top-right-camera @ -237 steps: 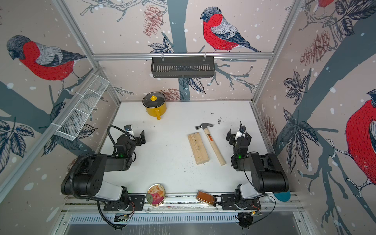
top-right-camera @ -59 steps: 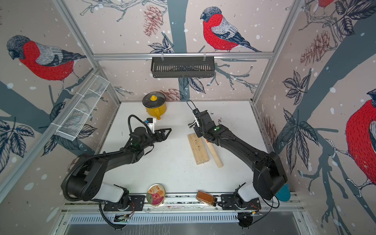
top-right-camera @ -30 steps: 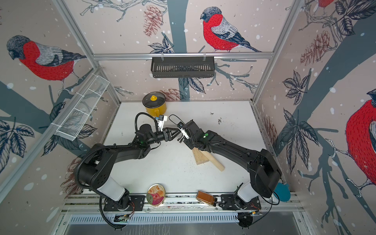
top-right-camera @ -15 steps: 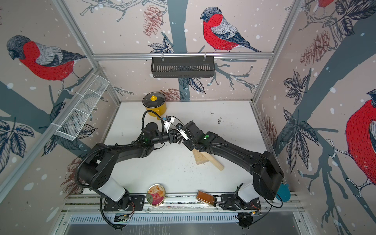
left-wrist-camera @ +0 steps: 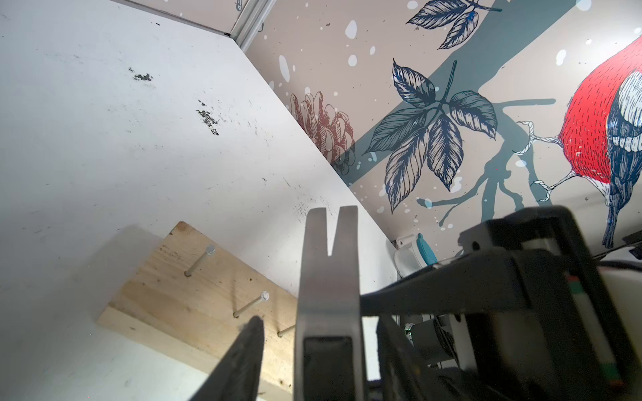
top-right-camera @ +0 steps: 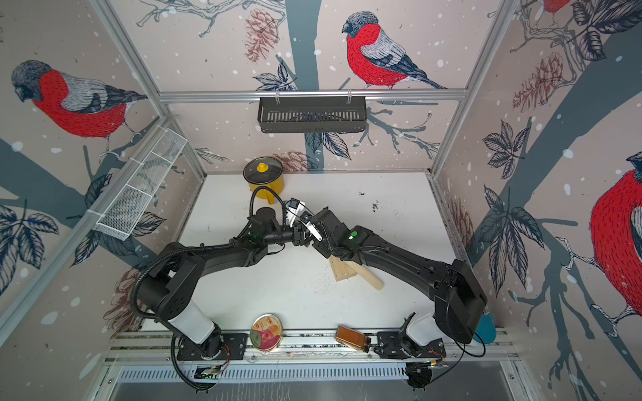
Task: Use a claw hammer to pull out a nail
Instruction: Pick up the hammer at the center of the board.
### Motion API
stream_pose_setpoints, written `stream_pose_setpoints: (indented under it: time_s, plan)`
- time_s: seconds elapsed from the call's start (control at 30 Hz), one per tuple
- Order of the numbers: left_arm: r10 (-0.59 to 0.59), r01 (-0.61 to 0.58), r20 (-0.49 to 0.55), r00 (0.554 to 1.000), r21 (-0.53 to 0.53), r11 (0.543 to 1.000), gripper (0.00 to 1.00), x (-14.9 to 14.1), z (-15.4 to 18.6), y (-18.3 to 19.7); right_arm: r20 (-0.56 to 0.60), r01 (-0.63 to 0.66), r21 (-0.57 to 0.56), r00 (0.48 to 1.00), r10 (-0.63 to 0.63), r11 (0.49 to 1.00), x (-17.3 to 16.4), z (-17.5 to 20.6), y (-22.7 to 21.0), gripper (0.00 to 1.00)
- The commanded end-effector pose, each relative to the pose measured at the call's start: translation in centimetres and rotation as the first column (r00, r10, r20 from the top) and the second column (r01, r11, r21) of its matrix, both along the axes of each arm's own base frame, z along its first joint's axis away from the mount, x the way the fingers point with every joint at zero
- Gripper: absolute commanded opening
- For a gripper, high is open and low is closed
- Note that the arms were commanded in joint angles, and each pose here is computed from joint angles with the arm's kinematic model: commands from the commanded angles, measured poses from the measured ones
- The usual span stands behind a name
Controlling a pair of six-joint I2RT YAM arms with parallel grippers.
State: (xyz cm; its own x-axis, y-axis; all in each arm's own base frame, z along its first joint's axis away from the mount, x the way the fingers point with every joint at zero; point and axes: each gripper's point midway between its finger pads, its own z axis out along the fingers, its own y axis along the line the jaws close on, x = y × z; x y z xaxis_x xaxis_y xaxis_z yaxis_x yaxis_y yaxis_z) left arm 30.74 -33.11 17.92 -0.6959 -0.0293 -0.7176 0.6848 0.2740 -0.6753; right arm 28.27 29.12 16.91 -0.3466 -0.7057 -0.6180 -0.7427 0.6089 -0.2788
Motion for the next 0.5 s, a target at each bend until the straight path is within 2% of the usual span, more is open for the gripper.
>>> stream_pose_setpoints:
  time_s: [0.0,0.17,0.47]
  plan:
    - [-0.036,0.036,0.018,0.999,0.002,0.999,0.46,-0.5,0.1,-0.4,0.073,0.001,0.049,0.997,-0.005,0.999,1.0,1.9,1.0,0.01]
    - [-0.056,0.056,0.009,0.998,0.001,0.998,0.36,-0.7,0.0,-0.7,0.092,0.011,0.038,0.996,-0.014,0.999,1.1,2.2,0.8,0.02]
    - [-0.109,0.109,-0.014,0.994,0.000,0.994,0.35,-1.2,-0.7,-1.5,0.108,0.019,-0.006,0.994,-0.018,1.000,1.3,2.3,0.3,0.02]
